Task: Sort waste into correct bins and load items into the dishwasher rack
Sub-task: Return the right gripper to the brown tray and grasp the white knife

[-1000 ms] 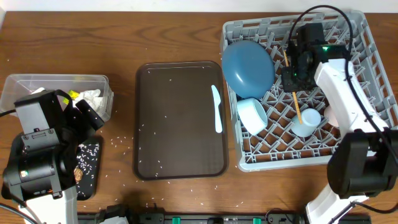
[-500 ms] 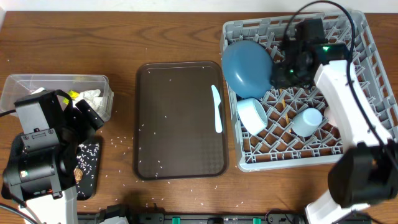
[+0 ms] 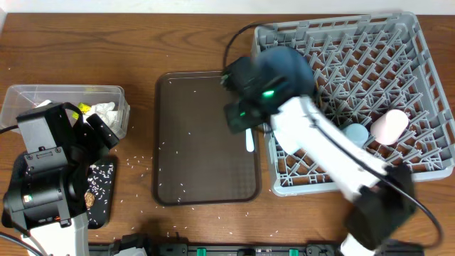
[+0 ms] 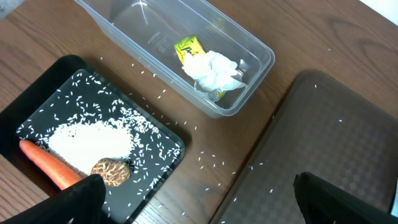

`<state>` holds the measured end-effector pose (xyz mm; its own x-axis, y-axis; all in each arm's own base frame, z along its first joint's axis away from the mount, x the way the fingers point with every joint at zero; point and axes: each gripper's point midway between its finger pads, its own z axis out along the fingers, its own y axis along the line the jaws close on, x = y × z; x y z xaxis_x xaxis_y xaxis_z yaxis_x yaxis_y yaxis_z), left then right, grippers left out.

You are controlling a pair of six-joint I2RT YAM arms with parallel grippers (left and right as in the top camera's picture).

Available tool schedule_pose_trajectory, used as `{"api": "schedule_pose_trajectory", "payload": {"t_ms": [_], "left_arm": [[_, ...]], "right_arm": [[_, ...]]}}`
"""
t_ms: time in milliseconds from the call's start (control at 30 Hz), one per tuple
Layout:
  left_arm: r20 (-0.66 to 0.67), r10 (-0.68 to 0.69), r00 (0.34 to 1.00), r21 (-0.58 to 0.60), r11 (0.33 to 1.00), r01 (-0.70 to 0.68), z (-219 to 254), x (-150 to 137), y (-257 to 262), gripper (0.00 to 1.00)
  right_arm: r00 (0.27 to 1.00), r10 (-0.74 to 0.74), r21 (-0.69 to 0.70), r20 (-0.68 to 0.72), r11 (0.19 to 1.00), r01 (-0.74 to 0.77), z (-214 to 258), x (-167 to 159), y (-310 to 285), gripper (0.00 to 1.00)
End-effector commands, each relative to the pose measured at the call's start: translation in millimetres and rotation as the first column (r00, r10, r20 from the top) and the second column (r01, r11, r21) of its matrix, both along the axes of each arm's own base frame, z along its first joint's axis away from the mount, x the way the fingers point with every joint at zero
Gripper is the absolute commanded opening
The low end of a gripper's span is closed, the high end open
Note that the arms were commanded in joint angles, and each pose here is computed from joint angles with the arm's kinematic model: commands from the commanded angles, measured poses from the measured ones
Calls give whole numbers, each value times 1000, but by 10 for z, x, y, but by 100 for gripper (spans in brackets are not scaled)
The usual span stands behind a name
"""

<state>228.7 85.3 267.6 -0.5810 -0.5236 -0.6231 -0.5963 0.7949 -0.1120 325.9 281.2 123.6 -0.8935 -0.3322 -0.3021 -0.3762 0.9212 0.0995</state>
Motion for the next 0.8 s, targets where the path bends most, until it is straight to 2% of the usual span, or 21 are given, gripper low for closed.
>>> {"api": "schedule_pose_trajectory", "payload": {"t_ms": [0, 267, 533, 767], "left_arm": [[8, 21, 1000, 4, 1000, -22, 32, -11, 29, 98], [8, 21, 1000, 4, 1000, -22, 32, -11, 29, 98], [8, 21, 1000, 4, 1000, -22, 32, -11, 29, 98], [8, 21, 1000, 4, 1000, -21, 32, -11, 29, 98]], "right_arm": [[988, -156, -79, -16, 985, 154, -360, 21, 17, 38], [970, -235, -197, -59, 956, 219, -1038, 49, -30, 38], [956, -290, -220, 40, 931, 292, -1045, 286, -177, 44], [924, -383, -183, 9, 908, 378, -1074, 406, -313, 44]]}}
